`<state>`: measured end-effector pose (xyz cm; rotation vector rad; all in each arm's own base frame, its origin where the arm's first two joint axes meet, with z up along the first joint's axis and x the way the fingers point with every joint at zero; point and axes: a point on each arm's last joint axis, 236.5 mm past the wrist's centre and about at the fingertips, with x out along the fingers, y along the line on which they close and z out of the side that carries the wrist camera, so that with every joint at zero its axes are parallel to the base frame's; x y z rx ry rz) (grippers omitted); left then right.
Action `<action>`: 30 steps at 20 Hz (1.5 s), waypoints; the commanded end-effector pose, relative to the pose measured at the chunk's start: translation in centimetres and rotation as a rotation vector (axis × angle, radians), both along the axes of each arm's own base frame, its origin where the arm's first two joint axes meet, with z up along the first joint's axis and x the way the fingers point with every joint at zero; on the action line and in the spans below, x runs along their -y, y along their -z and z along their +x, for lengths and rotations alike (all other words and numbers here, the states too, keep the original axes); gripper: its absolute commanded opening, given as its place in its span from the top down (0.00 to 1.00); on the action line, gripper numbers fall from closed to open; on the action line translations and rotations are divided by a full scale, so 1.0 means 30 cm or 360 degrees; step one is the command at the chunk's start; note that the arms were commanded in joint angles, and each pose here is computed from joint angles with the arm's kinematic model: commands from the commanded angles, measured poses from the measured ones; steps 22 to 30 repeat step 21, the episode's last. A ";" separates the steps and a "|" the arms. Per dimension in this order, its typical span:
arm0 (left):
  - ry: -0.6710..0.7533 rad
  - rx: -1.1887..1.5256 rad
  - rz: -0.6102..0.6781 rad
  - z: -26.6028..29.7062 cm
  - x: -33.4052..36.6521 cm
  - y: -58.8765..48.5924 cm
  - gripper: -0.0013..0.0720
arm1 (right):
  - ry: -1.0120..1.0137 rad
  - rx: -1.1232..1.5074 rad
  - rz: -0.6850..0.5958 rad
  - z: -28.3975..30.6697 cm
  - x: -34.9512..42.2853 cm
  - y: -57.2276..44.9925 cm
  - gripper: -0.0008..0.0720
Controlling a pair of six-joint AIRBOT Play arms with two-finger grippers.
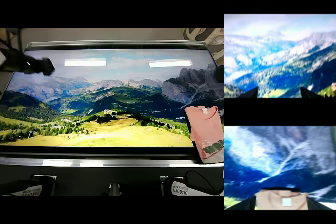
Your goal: Fold the shirts.
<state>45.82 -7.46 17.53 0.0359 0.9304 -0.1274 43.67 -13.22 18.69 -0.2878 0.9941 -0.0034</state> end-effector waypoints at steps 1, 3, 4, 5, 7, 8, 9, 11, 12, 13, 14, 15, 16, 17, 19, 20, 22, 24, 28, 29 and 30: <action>-0.0123 -0.0711 0.0251 -0.223 -0.086 0.307 0.11 | -0.0397 -0.0704 0.0247 -0.108 -0.387 0.308 0.06; -0.0182 -0.0682 0.0219 -0.262 -0.091 0.350 0.12 | -0.0435 -0.0930 0.0276 -0.170 -0.428 0.408 0.06; -0.0198 -0.0611 0.0194 -0.263 -0.092 0.347 0.12 | -0.0428 -0.0956 0.0285 -0.179 -0.437 0.424 0.06; -0.0192 -0.0556 0.0183 -0.266 -0.094 0.344 0.12 | -0.0414 -0.0946 0.0284 -0.173 -0.435 0.427 0.06; -0.0190 -0.0532 0.0177 -0.265 -0.093 0.337 0.12 | -0.0404 -0.0932 0.0286 -0.167 -0.435 0.426 0.06; -0.0190 -0.0531 0.0177 -0.265 -0.093 0.336 0.12 | -0.0382 -0.0928 0.0291 -0.165 -0.435 0.426 0.06; -0.0189 -0.0533 0.0176 -0.264 -0.092 0.338 0.12 | -0.0379 -0.0931 0.0292 -0.166 -0.435 0.427 0.06; -0.0188 -0.0538 0.0177 -0.264 -0.090 0.342 0.12 | -0.0379 -0.0931 0.0292 -0.166 -0.435 0.427 0.06; -0.0188 -0.0539 0.0177 -0.264 -0.090 0.342 0.12 | -0.0379 -0.0931 0.0292 -0.166 -0.435 0.427 0.06; -0.0188 -0.0539 0.0177 -0.264 -0.090 0.342 0.12 | -0.0379 -0.0930 0.0292 -0.166 -0.435 0.427 0.06; -0.0188 -0.0539 0.0177 -0.264 -0.090 0.342 0.12 | -0.0379 -0.0931 0.0292 -0.166 -0.435 0.427 0.06; -0.0188 -0.0540 0.0177 -0.264 -0.090 0.343 0.12 | -0.0379 -0.0931 0.0292 -0.166 -0.435 0.427 0.06; -0.0188 -0.0543 0.0178 -0.264 -0.090 0.345 0.12 | -0.0380 -0.0931 0.0292 -0.166 -0.435 0.427 0.06; -0.0188 -0.0542 0.0178 -0.264 -0.090 0.345 0.12 | -0.0379 -0.0931 0.0292 -0.166 -0.435 0.427 0.06; -0.0188 -0.0543 0.0178 -0.264 -0.090 0.345 0.12 | -0.0380 -0.0930 0.0292 -0.166 -0.435 0.427 0.06; -0.0188 -0.0543 0.0178 -0.264 -0.090 0.345 0.12 | -0.0379 -0.0931 0.0292 -0.166 -0.435 0.427 0.06; -0.0188 -0.0543 0.0178 -0.264 -0.090 0.345 0.12 | -0.0379 -0.0931 0.0292 -0.166 -0.435 0.427 0.06; -0.0188 -0.0543 0.0178 -0.264 -0.090 0.345 0.12 | -0.0379 -0.0931 0.0292 -0.166 -0.435 0.427 0.06; -0.0188 -0.0543 0.0178 -0.264 -0.090 0.345 0.12 | -0.0379 -0.0931 0.0292 -0.166 -0.435 0.427 0.06; -0.0188 -0.0543 0.0178 -0.264 -0.090 0.345 0.12 | -0.0379 -0.0931 0.0292 -0.166 -0.435 0.427 0.06; -0.0188 -0.0543 0.0178 -0.264 -0.090 0.345 0.12 | -0.0379 -0.0931 0.0292 -0.166 -0.435 0.427 0.06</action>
